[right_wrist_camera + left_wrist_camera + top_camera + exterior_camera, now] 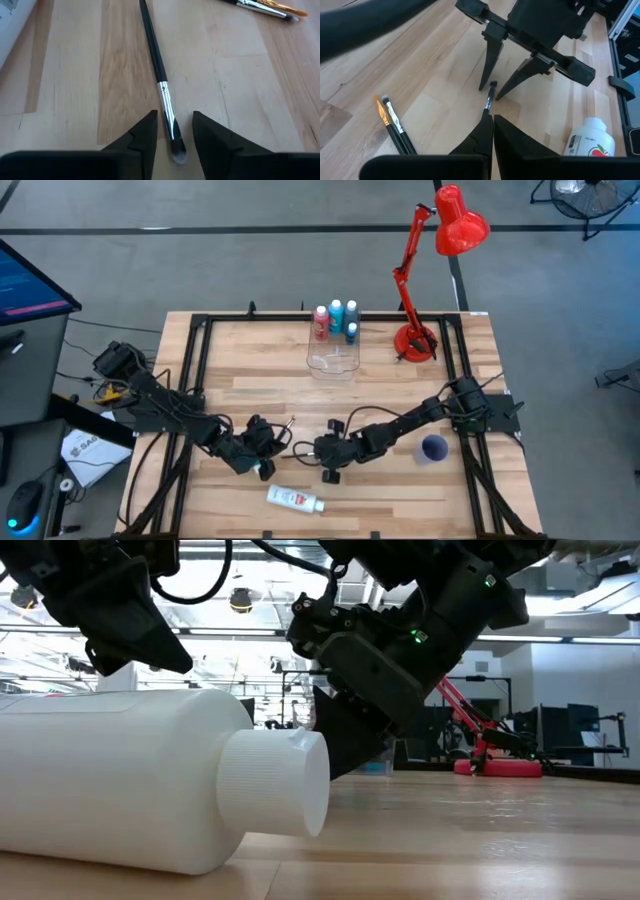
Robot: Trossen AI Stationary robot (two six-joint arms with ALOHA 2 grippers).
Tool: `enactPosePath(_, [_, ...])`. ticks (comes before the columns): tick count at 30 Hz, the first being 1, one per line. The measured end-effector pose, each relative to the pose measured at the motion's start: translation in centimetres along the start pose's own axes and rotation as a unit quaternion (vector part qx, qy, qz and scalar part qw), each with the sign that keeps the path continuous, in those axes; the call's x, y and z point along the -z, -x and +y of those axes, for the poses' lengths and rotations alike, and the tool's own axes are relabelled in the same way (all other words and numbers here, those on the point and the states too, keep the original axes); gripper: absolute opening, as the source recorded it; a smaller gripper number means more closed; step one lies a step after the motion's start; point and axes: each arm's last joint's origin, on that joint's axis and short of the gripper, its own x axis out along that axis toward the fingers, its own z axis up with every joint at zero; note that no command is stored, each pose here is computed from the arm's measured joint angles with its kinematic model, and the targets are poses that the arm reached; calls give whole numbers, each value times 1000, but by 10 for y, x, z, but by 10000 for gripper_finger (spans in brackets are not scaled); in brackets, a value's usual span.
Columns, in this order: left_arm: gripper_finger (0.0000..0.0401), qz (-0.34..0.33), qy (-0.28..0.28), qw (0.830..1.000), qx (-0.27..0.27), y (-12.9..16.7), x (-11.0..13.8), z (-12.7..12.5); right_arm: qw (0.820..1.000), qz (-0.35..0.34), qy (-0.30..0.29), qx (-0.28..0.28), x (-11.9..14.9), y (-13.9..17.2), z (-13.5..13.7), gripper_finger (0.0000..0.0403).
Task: Pick & Place Paint Supplies
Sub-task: Put the silver paintbrush into the purple cup
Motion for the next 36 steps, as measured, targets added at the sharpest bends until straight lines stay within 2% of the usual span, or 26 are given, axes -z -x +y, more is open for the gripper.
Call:
enactPosePath(4, [6,-1,1,1000,1,0,0,0,999,5,-48,2,0,0,-1,59])
enactPosePath(7, [6,-2,0,1000,0,0,-1,0,998,13,-58,-9,-1,3,-2,13])
enactPosePath(11, [6,-1,0,1000,-3,-2,-3,2,998,33,-60,-15,-6,9,-5,13])
enactPosePath(13, [9,12,-12,1000,4,-5,-4,4,995,84,-45,-7,-6,19,-11,6])
enactPosePath(15, [17,35,-32,999,15,-9,-4,6,994,96,-44,-5,-13,24,-14,5])
enactPosePath(21, [77,71,-74,994,32,-21,0,9,990,135,-35,9,-34,33,-25,2])
enactPosePath(28, [152,69,-78,994,16,-42,4,14,991,127,-42,17,-42,34,-27,1])
enactPosePath(36, [175,60,-69,996,15,-56,7,15,991,123,-49,16,-41,36,-21,0])
